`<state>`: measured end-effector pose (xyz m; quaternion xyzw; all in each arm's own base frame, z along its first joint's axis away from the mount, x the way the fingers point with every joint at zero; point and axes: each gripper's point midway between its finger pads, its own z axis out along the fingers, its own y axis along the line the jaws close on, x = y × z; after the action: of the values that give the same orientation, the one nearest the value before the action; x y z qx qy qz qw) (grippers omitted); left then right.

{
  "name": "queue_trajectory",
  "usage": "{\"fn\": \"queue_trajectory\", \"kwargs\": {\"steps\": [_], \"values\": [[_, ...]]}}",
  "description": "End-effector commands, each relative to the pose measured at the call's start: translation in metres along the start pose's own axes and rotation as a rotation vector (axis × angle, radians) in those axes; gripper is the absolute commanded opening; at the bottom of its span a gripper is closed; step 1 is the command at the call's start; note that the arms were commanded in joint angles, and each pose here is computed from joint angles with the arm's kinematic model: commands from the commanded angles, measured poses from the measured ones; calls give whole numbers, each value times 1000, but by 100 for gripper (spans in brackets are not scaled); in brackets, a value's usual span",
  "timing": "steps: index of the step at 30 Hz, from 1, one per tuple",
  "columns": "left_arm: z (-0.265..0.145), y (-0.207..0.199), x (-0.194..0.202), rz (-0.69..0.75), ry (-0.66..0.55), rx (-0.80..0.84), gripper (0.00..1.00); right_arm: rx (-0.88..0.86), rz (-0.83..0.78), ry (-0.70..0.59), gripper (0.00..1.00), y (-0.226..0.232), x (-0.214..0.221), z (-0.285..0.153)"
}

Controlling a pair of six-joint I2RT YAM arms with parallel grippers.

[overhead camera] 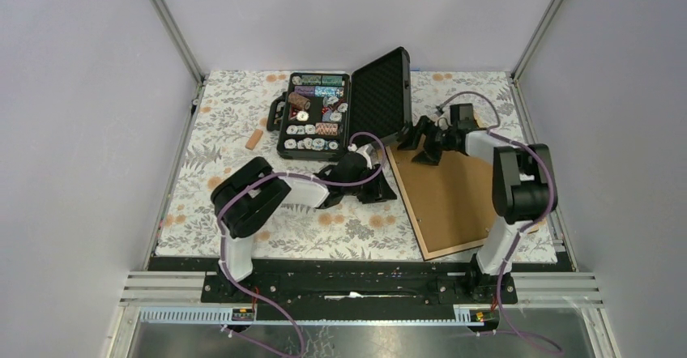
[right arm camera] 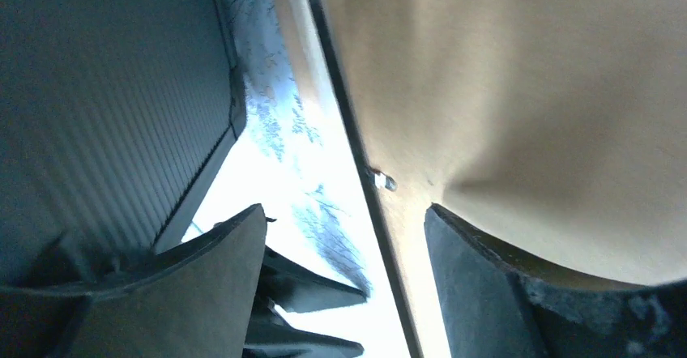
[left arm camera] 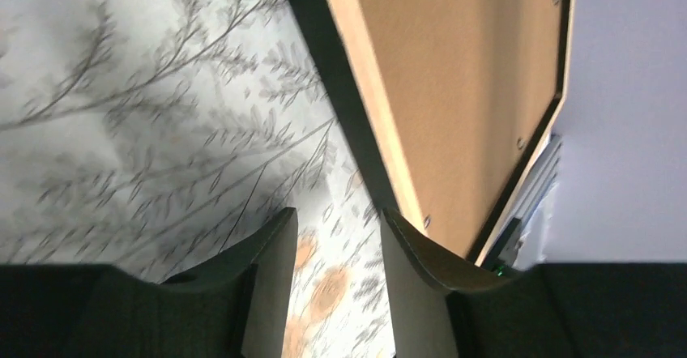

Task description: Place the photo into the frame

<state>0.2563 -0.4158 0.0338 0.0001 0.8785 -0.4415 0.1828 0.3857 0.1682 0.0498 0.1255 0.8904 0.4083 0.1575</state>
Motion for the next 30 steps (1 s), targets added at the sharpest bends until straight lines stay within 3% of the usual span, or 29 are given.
{"fn": "queue_trajectory", "kwargs": {"steps": [1, 6, 10, 15, 18, 20, 24, 30], "values": [[-34, -1, 4, 112, 5, -22, 49, 234, -71, -90, 83, -20, -4, -54], [-77, -13, 14, 181, 11, 14, 57, 390, -144, -162, 96, -28, 13, -96], [-118, -39, 7, 257, -25, 56, 62, 528, -211, -195, 100, -27, 34, -129], [-188, -92, -20, 377, -143, 127, 71, 484, -167, -244, 100, -13, 49, -157], [-227, -110, -37, 444, -220, 121, 76, 434, -182, -142, 100, -6, 66, -153], [-251, -125, -49, 493, -283, 119, 79, 446, -178, -63, 92, -6, 80, -142], [-284, -137, -66, 573, -390, 94, 83, 544, -214, 37, 87, -6, 105, -114], [-291, -123, -77, 625, -461, 14, 85, 604, -174, 96, 68, -6, 117, -75]]}}
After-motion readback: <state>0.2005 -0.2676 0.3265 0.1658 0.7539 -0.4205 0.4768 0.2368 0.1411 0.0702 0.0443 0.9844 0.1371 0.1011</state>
